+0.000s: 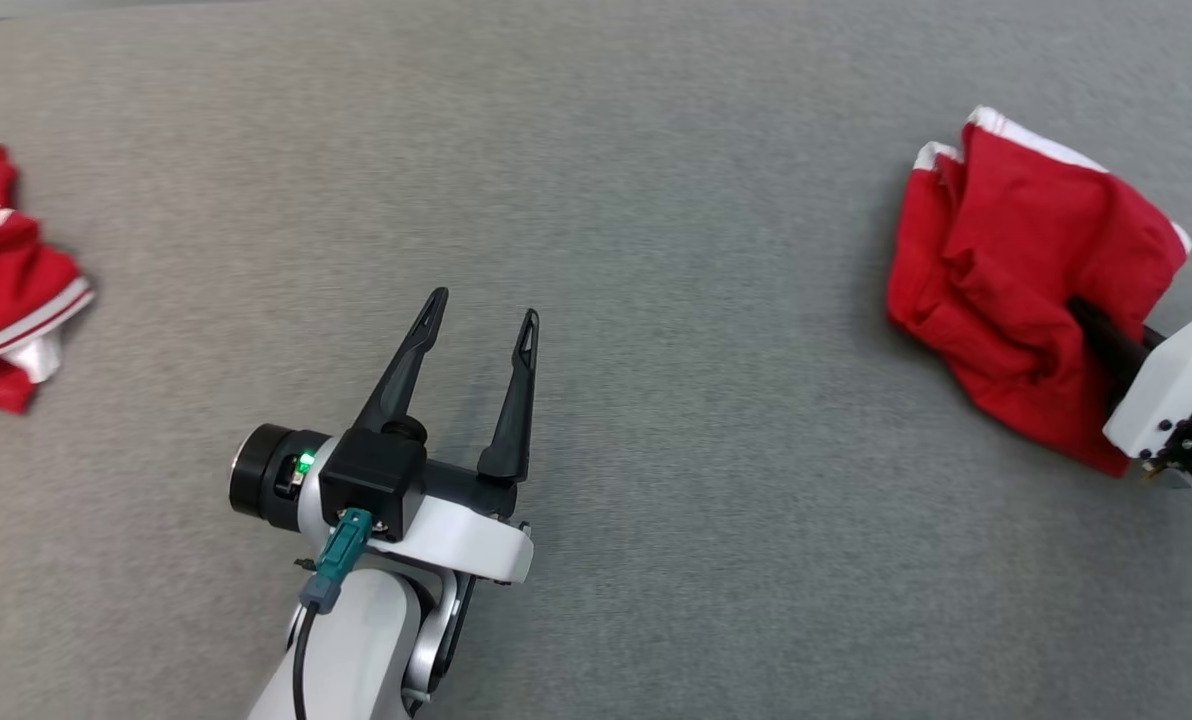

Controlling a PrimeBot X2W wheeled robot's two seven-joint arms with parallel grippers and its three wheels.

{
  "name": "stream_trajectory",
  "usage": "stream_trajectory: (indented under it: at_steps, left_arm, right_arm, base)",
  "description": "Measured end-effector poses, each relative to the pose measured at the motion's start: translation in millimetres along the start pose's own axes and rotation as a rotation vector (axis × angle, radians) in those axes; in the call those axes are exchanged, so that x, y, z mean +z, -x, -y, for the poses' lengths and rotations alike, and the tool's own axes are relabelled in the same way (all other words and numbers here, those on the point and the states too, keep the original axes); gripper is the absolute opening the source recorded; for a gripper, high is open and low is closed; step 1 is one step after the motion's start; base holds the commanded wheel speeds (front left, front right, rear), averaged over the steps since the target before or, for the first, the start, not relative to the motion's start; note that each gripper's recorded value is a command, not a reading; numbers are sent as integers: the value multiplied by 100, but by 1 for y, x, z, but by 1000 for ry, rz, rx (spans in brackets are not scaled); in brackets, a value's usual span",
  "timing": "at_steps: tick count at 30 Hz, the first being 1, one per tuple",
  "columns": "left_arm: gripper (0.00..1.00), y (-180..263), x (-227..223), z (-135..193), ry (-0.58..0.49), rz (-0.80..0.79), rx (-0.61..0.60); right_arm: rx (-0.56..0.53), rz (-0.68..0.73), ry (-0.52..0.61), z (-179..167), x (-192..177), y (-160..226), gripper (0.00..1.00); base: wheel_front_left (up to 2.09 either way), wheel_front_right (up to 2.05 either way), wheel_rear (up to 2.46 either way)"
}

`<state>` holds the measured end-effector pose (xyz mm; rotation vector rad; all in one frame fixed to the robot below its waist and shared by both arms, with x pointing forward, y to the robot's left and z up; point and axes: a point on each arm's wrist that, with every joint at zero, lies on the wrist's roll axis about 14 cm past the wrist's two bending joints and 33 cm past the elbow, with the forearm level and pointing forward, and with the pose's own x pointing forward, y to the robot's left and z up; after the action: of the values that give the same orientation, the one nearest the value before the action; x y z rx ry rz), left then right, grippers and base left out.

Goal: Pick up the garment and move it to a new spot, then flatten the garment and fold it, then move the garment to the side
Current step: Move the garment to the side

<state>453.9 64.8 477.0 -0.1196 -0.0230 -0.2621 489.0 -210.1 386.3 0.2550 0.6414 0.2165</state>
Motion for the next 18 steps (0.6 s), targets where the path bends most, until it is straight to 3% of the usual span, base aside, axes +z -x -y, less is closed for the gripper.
stream_trajectory:
  at_steps: [12, 18]
  left_arm:
    - [100, -30, -45, 71, 18, -68, -246]
    - [100, -33, -61, 101, 33, -90, -347]
  right_arm:
    - [-282, -6, 48, 108, -4, 52, 0]
    - [-373, -37, 111, 140, -7, 70, 0]
  base:
    - [0, 0, 0]
    - [0, 0, 0]
